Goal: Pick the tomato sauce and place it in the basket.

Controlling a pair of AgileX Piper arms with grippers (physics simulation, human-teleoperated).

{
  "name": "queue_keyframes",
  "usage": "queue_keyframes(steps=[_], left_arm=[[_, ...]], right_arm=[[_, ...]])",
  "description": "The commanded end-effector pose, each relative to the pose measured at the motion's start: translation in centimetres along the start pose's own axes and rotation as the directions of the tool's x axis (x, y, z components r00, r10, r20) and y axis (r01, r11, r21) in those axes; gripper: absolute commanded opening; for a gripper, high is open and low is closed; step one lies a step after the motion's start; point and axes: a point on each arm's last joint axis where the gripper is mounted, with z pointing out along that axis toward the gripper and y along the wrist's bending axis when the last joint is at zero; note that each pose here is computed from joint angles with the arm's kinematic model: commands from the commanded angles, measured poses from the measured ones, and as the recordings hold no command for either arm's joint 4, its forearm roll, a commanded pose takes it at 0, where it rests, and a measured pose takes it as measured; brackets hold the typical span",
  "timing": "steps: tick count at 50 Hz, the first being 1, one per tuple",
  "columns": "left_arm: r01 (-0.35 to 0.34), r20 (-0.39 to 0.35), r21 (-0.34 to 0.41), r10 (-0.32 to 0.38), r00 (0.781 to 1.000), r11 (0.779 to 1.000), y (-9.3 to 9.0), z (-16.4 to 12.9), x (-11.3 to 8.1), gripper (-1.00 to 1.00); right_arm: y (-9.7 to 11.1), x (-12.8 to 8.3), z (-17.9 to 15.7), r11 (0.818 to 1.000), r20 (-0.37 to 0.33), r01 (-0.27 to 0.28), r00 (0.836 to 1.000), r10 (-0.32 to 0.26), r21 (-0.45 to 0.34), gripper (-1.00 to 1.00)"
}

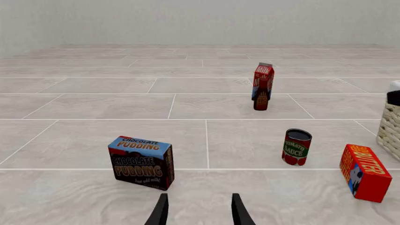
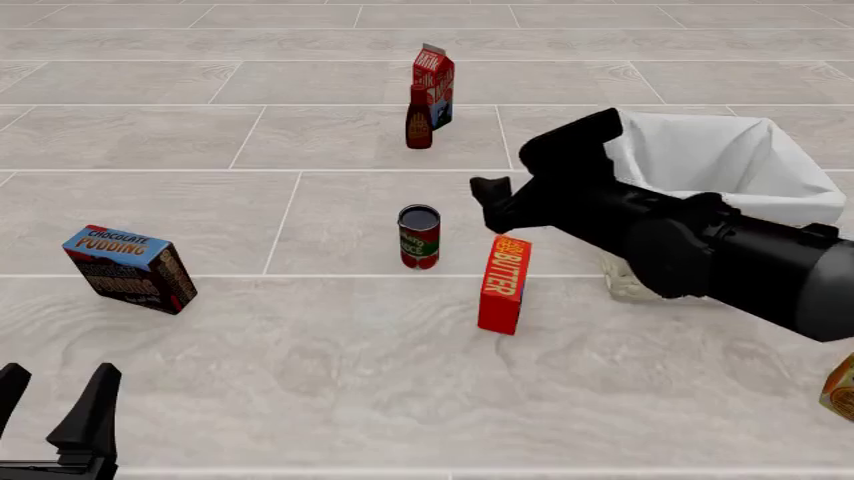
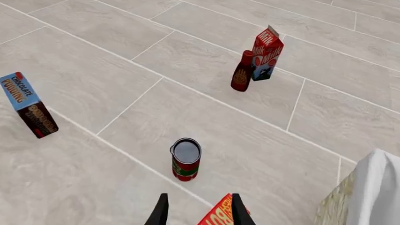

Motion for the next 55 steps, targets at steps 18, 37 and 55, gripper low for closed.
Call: queue_keyframes(steps=[18,37,55], left_arm=[[0.000,0.000,0.000,0.000,1.000,1.000,0.0,0.0,0.0,1.00],[0.000,0.000,0.000,0.000,1.000,1.000,0.0,0.0,0.0,1.00],[0.000,0.000,0.000,0.000,1.000,1.000,0.0,0.0,0.0,1.00]], right_arm=[[-0.9,-1.1,3.8,1.000,-0.048,0.021,0.999,-0.020,0.014,1.00],[-0.5,-1.4,5.3,1.000,-0.080,0.014,0.997,-0.014,0.001,1.00],[-0.3,-0.2,8.0,1.000,-0.120,0.010,0.993,-0.011,-0.006,1.00]])
